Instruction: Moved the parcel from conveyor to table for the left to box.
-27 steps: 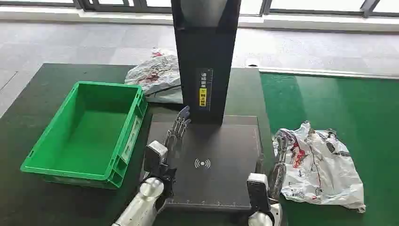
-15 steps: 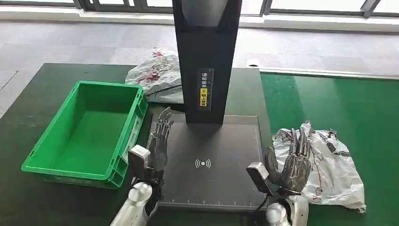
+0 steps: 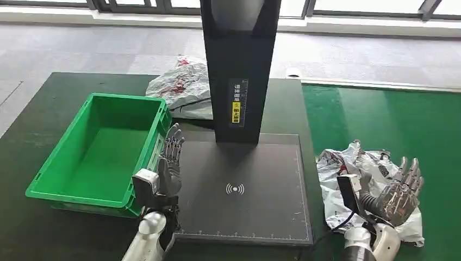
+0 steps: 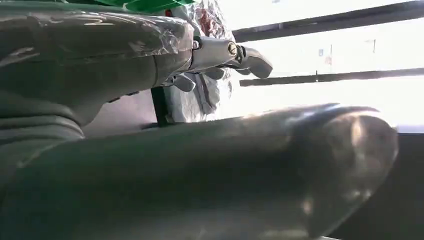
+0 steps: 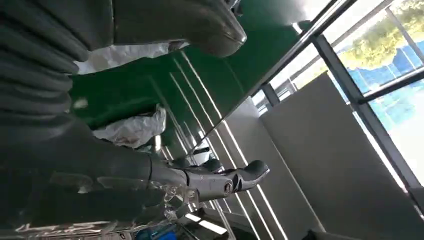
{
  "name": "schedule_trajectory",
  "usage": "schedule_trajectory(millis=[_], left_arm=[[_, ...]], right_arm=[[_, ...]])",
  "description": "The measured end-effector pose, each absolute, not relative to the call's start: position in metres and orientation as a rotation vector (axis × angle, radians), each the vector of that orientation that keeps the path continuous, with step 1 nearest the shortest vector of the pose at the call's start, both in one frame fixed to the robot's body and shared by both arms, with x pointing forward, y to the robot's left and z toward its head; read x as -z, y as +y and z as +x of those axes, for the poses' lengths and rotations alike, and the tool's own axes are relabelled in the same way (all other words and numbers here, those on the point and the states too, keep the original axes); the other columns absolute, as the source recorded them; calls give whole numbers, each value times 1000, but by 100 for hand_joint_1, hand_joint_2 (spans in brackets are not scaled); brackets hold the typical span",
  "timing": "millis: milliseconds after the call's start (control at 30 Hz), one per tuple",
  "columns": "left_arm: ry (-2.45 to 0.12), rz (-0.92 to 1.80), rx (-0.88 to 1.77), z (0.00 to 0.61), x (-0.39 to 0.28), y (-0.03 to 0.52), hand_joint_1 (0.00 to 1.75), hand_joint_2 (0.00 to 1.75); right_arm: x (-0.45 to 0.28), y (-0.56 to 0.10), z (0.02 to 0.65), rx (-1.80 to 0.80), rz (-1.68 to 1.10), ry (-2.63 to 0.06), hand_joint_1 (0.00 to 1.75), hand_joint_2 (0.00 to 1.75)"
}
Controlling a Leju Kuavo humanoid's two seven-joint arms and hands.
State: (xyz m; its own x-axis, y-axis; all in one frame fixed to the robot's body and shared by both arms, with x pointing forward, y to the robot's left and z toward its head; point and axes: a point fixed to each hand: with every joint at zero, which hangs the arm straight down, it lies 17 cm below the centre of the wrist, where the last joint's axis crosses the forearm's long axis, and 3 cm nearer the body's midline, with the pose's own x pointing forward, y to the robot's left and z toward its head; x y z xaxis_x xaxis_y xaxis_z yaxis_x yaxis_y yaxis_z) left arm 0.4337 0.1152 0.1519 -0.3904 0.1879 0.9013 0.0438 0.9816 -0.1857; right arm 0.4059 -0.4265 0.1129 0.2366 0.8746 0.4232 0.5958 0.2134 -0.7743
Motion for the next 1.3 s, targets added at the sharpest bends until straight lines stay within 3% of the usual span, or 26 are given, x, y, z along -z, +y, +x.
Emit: schedule_trajectory(millis=[467, 633, 933, 967, 1000, 1300], left_arm=[[-1955, -157, -177, 434, -145, 125, 0, 0], [-1954, -145, -191, 434, -144, 131, 0, 0], [-1953, -134, -196, 434, -144, 133, 0, 0], [-1954, -133, -196, 434, -144, 133, 0, 0], [-1955, -132, -197, 434, -144, 134, 0, 0], [-1959, -122, -201, 434, -146, 135, 0, 0]], right_arm=[[-38, -480, 410, -300, -1413, -1071, 0, 175], [23, -457, 424, -385, -1216, -914, 0, 175], [67, -432, 427, -529, -1078, -758, 0, 175], [70, -428, 429, -551, -1064, -751, 19, 175], [72, -426, 430, -572, -1052, -744, 175, 175], [79, -403, 441, -673, -961, -777, 175, 175]])
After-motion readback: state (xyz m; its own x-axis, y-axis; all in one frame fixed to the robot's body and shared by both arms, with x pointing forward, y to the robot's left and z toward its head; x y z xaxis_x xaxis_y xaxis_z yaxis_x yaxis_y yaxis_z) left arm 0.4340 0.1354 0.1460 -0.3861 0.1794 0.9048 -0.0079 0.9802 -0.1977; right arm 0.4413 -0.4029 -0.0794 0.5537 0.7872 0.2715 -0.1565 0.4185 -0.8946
